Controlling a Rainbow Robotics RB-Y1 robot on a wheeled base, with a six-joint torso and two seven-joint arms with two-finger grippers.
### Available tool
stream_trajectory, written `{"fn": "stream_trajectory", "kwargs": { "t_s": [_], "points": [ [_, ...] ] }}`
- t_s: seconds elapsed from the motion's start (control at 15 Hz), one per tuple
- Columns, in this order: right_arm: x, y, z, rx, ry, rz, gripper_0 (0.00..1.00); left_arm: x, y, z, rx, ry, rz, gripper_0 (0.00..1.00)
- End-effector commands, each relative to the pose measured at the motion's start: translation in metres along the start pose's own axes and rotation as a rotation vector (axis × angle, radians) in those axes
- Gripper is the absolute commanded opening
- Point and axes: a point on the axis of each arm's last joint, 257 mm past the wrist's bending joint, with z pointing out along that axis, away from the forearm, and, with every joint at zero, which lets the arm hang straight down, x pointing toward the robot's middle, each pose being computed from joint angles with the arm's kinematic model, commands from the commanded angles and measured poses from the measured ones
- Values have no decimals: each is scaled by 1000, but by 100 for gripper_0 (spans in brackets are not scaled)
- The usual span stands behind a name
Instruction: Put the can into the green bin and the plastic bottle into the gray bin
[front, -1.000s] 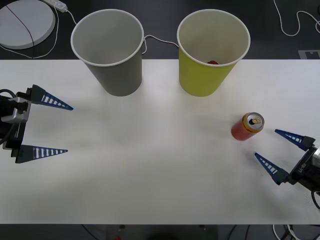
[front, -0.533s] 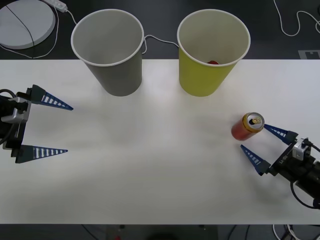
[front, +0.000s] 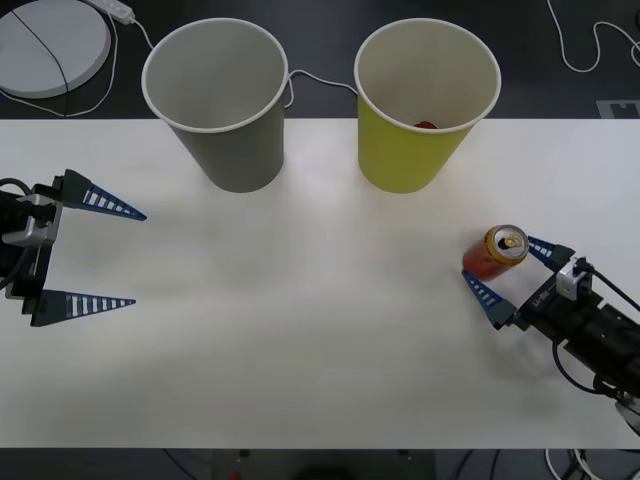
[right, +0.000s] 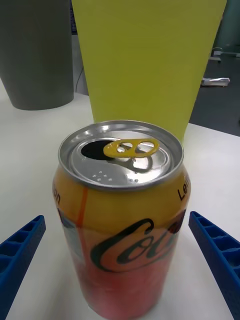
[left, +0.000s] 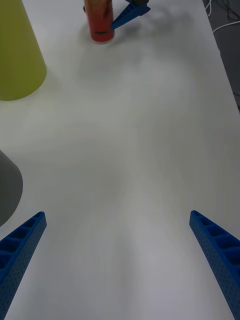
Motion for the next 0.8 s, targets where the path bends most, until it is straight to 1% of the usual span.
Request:
{"fn": "stream_trajectory", "kwargs": {
  "t_s": [0.07, 0.4, 0.47, 0.53, 0.6, 0.8],
  "points": [
    [-3, 3, 12, -5, -4, -2, 100, 0, 0, 0, 0, 0, 0, 100],
    [-7, 4, 28, -4, -8, -9, 100, 0, 0, 0, 0, 0, 0, 100],
    [-7, 3, 27, -4, -6, -13, 64, 0, 0, 0, 0, 0, 0, 100],
    [-7, 3, 28, -4, -7, -14, 16, 0, 0, 0, 0, 0, 0, 100],
    [-7, 3, 28, -4, -7, -14, 0, 0, 0, 0, 0, 0, 0, 100],
    [-8, 5, 30, -17, -3, -20, 0, 0, 0, 0, 0, 0, 0, 100]
  ]
}}
